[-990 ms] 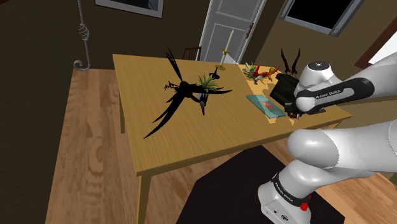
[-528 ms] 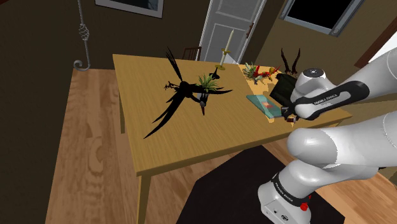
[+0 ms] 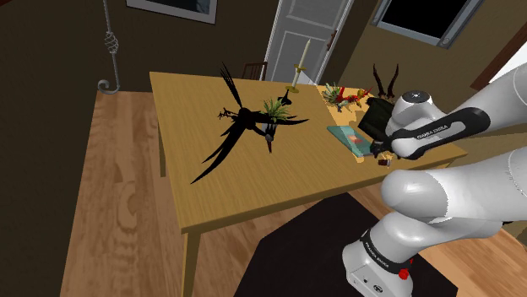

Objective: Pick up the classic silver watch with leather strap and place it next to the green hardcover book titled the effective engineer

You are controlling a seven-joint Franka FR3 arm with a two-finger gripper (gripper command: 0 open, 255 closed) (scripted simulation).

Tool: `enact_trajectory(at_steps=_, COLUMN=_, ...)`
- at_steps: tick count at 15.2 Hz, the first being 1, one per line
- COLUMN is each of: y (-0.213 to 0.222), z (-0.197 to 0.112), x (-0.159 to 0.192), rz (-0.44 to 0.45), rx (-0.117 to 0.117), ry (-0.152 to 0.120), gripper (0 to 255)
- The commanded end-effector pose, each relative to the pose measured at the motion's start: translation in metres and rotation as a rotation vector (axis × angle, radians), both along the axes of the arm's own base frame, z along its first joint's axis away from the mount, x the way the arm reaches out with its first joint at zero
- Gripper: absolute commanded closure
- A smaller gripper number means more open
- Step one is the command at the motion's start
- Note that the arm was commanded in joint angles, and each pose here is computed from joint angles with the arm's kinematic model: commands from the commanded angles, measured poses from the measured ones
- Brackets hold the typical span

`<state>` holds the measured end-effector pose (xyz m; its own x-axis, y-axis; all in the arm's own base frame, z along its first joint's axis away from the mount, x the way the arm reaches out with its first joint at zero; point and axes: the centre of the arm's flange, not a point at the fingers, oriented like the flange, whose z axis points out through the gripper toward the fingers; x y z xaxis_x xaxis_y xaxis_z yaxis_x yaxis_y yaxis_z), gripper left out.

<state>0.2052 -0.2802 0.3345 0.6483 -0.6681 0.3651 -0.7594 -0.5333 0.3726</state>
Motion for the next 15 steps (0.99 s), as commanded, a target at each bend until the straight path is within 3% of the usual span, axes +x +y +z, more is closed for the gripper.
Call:
enact_trajectory(at_steps=1, y=0.000, z=0.000, x=0.000, rz=0.000, rx=0.000, ry=0.000, gripper=0)
enact_trajectory(at_steps=3, y=0.000, z=0.000, x=0.000, rz=0.000, rx=0.000, ry=0.000, gripper=0)
enact_trajectory(at_steps=7, y=0.026, z=0.043, x=0.003, rz=0.000, rx=0.000, ry=0.000, gripper=0)
enact_trajectory(at_steps=15, y=0.026, z=0.043, x=0.003, rz=0.000, rx=0.000, ry=0.000, gripper=0)
